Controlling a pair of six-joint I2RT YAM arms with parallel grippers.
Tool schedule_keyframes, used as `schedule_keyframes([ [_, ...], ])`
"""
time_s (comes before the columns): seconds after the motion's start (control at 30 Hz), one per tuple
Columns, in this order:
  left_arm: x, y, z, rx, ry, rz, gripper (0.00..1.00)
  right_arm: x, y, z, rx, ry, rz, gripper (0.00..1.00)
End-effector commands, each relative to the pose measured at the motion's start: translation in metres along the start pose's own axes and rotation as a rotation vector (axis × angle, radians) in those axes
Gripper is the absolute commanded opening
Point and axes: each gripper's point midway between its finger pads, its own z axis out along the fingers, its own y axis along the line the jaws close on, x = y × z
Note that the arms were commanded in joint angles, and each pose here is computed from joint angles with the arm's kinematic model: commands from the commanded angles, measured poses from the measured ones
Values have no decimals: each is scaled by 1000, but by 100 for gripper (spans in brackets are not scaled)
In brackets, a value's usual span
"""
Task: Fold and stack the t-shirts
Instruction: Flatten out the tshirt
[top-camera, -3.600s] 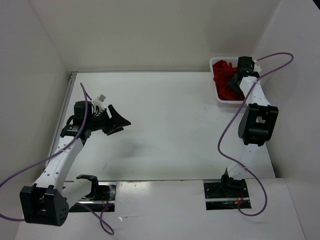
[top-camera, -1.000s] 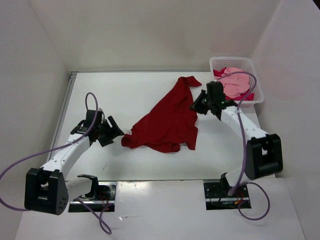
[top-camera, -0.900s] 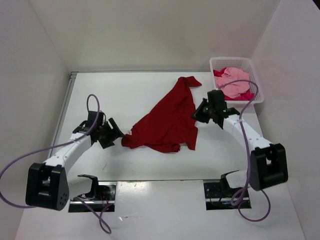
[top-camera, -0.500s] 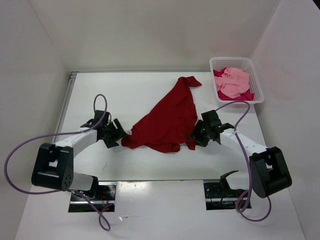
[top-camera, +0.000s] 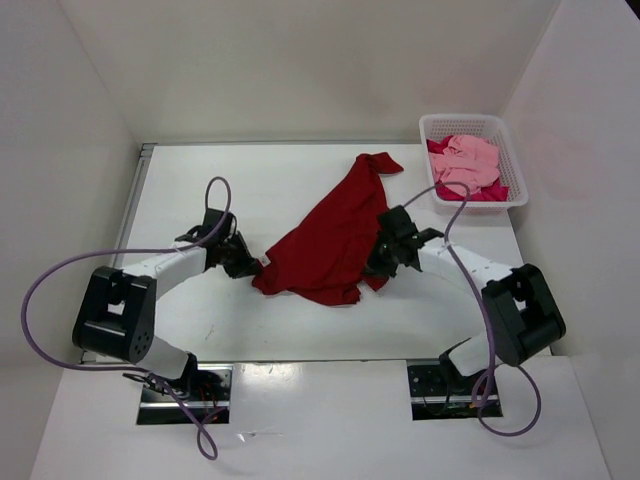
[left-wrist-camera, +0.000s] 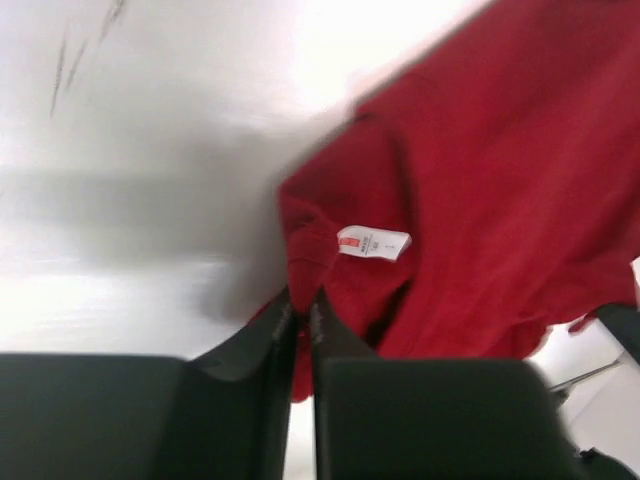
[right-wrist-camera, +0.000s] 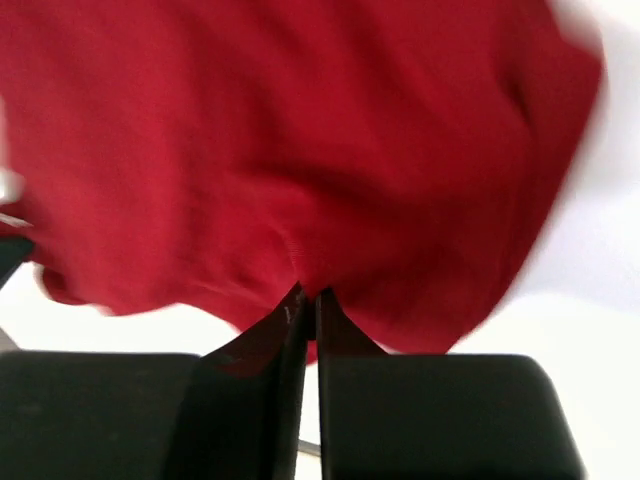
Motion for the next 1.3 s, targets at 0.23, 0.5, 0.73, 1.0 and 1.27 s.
schedule_keyframes([
  [0.23,-176,-109,-158,243,-484,85,0,-154,178,-96,-236,-375,-278,0],
  [0.5,-249,-157,-367,370,-909,176,0,-227,326,-257,-631,-682,-436,0],
  [0.73,-206,-174,-418,421,-983,263,5,-255,343,-277,-761,-758,-571,0],
  [1.0,-72,-185,-276,657,-532,213,54,-315,177,-132,-515,-645,-371,0],
  [1.27,-53,-154,-212,514,-461,190,99,-326,121,-91,-349,-568,-223,46],
])
